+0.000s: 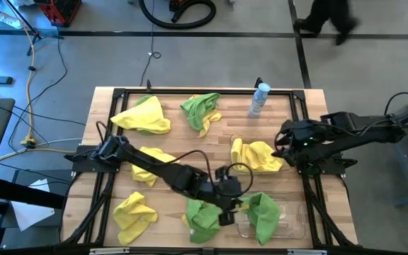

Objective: Sort microfiber towel by color & place in baskets
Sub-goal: Put the green microfiber towel into the bottom transparent bin

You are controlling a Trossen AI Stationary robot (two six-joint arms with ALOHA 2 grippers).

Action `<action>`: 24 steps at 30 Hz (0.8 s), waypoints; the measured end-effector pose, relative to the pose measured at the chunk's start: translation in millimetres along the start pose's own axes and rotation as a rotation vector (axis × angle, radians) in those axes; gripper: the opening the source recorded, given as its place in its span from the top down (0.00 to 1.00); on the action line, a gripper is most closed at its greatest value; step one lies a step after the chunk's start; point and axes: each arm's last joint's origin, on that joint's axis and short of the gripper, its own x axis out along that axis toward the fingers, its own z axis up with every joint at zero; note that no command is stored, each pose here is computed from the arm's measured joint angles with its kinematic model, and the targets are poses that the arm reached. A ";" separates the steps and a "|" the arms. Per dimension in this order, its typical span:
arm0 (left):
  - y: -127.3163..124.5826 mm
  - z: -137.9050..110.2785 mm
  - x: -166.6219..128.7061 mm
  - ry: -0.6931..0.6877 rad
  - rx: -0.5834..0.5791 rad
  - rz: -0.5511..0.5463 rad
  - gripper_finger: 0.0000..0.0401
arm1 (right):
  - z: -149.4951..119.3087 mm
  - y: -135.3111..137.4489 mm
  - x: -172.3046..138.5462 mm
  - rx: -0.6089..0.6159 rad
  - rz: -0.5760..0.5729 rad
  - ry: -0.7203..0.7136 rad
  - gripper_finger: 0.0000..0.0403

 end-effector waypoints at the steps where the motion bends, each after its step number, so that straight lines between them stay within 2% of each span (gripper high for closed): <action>1: 1.6 -3.4 -4.3 0.020 0.019 0.015 0.75 | 2.8 2.7 4.2 0.002 0.005 0.001 0.34; 5: 11.3 -22.0 -18.6 0.074 0.063 0.038 0.78 | 13.1 12.0 22.0 0.077 0.003 0.003 0.34; 8: 23.5 -43.3 -30.2 0.093 0.070 0.043 0.80 | 15.1 14.1 37.8 0.238 -0.065 0.053 0.34; 10: 32.7 -56.7 -40.4 0.065 0.055 0.027 0.81 | 12.4 15.6 46.9 0.331 -0.122 0.103 0.36; 14: 54.2 -84.8 -69.0 -0.006 0.006 -0.024 0.81 | 2.0 28.8 63.0 0.439 -0.181 0.185 0.41; 19: 83.7 -126.1 -103.3 -0.024 -0.058 -0.039 0.81 | -21.5 62.1 76.6 0.575 -0.169 0.234 0.48; 24: 105.1 -158.6 -124.7 -0.048 -0.120 -0.052 0.81 | -41.4 107.9 69.2 0.707 -0.173 0.190 0.54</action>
